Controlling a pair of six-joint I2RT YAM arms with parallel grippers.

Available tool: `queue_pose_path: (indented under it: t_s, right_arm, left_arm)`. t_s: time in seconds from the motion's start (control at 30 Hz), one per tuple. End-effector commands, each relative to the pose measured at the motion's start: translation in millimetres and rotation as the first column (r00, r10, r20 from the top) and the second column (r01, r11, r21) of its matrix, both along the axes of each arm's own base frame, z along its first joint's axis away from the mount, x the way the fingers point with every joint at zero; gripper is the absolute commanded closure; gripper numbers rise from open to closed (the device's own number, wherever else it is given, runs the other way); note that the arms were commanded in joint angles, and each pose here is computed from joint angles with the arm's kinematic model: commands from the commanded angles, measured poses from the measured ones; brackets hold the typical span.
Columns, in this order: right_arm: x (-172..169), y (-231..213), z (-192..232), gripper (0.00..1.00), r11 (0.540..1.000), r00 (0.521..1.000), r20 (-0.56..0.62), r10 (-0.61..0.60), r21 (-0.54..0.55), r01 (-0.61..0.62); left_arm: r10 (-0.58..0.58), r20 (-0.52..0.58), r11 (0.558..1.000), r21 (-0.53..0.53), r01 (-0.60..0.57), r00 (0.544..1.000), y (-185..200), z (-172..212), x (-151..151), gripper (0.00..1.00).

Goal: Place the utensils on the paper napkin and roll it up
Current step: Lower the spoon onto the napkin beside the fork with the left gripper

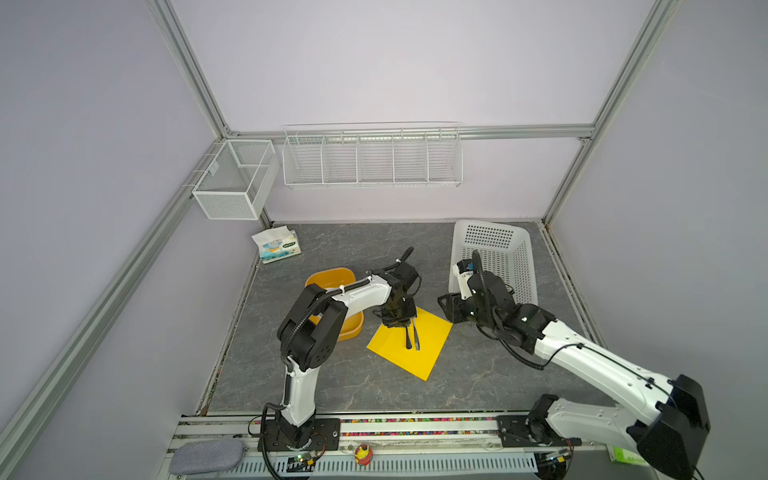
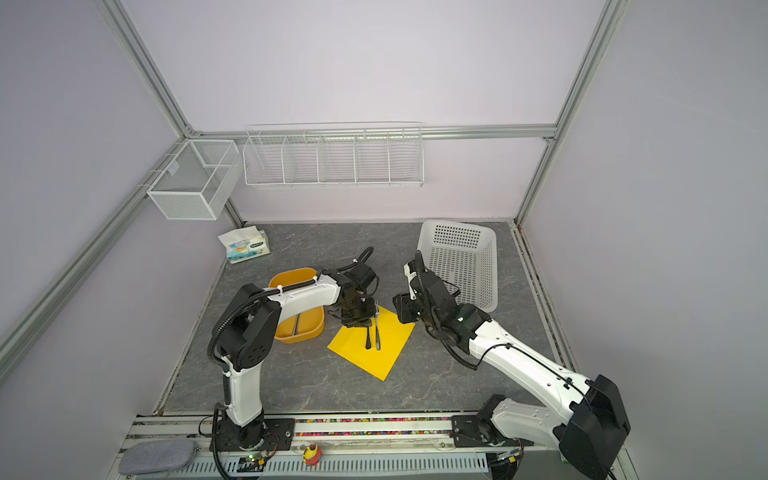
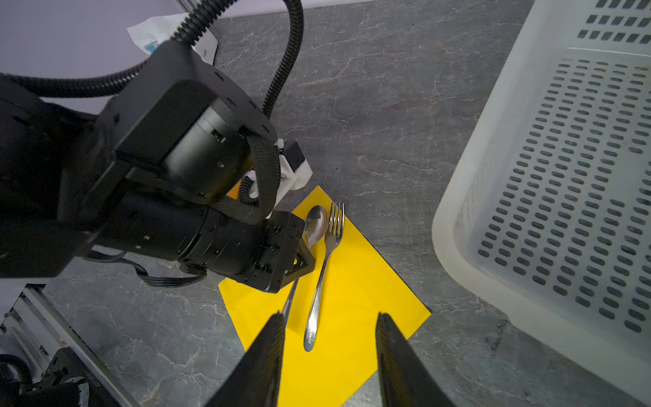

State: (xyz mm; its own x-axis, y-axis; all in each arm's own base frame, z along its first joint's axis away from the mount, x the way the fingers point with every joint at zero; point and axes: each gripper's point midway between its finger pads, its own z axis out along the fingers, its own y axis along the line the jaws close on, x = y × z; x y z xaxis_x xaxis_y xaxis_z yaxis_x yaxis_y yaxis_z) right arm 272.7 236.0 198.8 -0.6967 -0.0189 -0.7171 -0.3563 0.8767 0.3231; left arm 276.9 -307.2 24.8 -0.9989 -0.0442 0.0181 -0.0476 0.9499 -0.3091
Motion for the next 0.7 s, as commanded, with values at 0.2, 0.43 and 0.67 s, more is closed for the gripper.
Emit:
queue_pose_path:
  t_s: [0.2,0.43,0.67]
  right_arm:
    - [0.8,-5.2,-6.1,0.55,1.000,1.000,-0.017,-0.022,-0.018,0.021]
    - [0.9,-5.3,-6.8,0.54,1.000,1.000,-0.018,-0.023,-0.021,0.023]
    - [0.7,-5.2,-7.0,0.54,1.000,1.000,-0.022,-0.023,-0.020,0.023]
  left_arm:
    - [0.008,0.013,1.000,-0.008,-0.008,1.000,-4.7,8.4,2.0,0.90]
    - [0.035,0.017,0.999,-0.030,-0.035,0.999,-7.3,10.6,3.3,0.93]
    - [0.078,0.032,0.996,-0.043,-0.076,0.996,-6.8,11.9,6.2,0.95]
